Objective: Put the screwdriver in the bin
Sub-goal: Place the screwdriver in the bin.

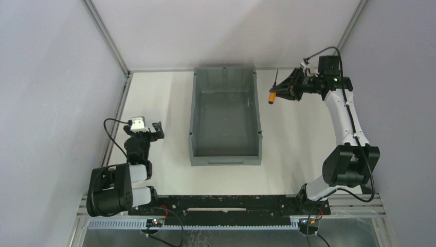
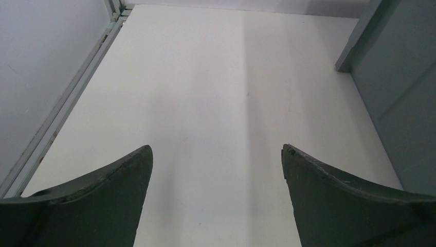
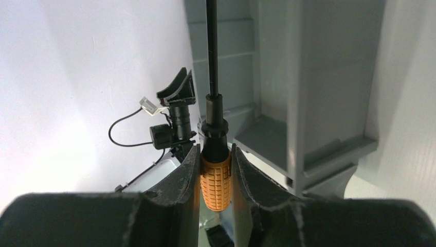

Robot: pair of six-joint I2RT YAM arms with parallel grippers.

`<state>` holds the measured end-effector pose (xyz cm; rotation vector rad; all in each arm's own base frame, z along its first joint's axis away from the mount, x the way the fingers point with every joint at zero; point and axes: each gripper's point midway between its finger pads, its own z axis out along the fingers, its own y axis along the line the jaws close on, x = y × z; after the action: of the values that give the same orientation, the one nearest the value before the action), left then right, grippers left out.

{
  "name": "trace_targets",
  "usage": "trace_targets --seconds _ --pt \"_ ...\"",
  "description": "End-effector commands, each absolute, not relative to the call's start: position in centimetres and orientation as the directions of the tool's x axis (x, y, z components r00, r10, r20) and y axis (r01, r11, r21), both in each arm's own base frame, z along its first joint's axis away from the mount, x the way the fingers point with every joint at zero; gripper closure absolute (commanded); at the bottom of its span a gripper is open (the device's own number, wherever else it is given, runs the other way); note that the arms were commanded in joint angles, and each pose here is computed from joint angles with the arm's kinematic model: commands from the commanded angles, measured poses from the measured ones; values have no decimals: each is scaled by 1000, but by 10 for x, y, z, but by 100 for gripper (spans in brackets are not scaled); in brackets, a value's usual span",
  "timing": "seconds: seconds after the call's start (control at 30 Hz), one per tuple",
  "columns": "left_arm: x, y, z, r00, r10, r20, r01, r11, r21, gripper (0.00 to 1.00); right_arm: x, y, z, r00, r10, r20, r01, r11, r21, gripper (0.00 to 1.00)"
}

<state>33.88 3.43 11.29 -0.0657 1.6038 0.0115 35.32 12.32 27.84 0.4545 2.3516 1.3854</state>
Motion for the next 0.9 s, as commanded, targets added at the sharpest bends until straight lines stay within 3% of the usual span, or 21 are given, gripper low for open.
trace_targets --seconds 0.0,0.37,0.87 --pt "349 34 140 43 -29 -999 -45 998 -31 0 358 142 316 -866 448 -221 57 529 847 79" --pt "349 35 139 43 -29 -999 -47 998 -31 0 370 208 331 -874 387 -294 53 677 734 81" --pt "350 34 140 44 -29 -999 -45 999 -31 0 372 276 244 -897 183 -403 21 927 373 82"
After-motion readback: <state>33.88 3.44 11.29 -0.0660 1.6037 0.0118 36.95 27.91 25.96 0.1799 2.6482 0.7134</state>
